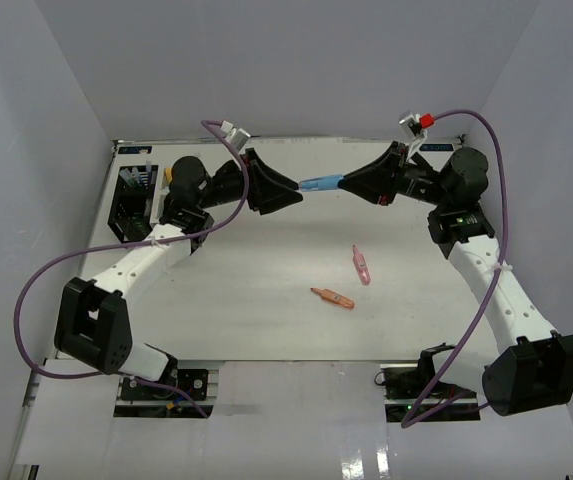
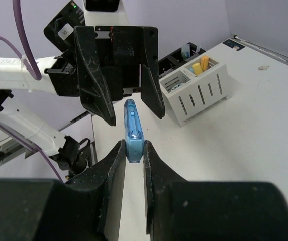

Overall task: Sort the stationery into containers
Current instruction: Close the pen cap on the pen, then place the pen in the storage box.

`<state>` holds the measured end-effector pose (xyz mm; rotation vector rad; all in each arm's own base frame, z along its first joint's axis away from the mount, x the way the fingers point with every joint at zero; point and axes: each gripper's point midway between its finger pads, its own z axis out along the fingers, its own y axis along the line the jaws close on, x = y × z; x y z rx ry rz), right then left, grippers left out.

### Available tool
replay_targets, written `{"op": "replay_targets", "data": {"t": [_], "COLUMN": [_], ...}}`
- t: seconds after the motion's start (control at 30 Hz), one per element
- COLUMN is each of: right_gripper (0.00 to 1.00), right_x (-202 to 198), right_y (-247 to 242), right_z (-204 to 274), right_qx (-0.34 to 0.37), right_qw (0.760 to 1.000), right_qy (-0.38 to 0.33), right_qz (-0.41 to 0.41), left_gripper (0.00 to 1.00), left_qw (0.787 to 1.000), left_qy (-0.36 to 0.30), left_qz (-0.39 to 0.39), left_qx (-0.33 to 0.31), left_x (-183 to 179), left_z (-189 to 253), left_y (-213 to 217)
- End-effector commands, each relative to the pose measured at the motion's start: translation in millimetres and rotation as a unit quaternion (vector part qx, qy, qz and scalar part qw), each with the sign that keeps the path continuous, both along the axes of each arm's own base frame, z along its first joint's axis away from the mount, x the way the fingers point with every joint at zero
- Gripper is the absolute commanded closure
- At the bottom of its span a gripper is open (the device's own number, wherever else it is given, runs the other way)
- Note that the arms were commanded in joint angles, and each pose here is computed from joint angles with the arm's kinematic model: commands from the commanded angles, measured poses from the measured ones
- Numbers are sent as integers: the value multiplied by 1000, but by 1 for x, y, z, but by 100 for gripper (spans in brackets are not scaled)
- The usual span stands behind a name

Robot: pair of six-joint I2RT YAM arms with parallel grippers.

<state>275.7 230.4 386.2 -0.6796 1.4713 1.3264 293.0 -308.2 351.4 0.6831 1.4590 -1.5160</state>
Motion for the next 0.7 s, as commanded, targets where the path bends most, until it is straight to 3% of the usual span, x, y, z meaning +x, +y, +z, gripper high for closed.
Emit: {"op": "replay_targets", "data": {"t": [0.0, 0.23, 0.67], "right_gripper": [92, 92, 92], "right_x": [-5, -4, 0], "right_y": [1, 2, 2], "right_z": [6, -1, -3], "right_qx": [10, 10, 9], "right_qw": [1000, 1000, 1000], "right_qy": [-20, -14, -17], "right_qz": [16, 20, 12], "left_gripper": [31, 38, 61], "left_qw": [999, 998, 999], "left_qy": [-35, -36, -21], "left_qz": [-5, -20, -37], "left_qx": [-25, -40, -26], "left_x": [-3, -5, -10], "left_z": [30, 39, 28], "left_y": [-1, -10, -20]}}
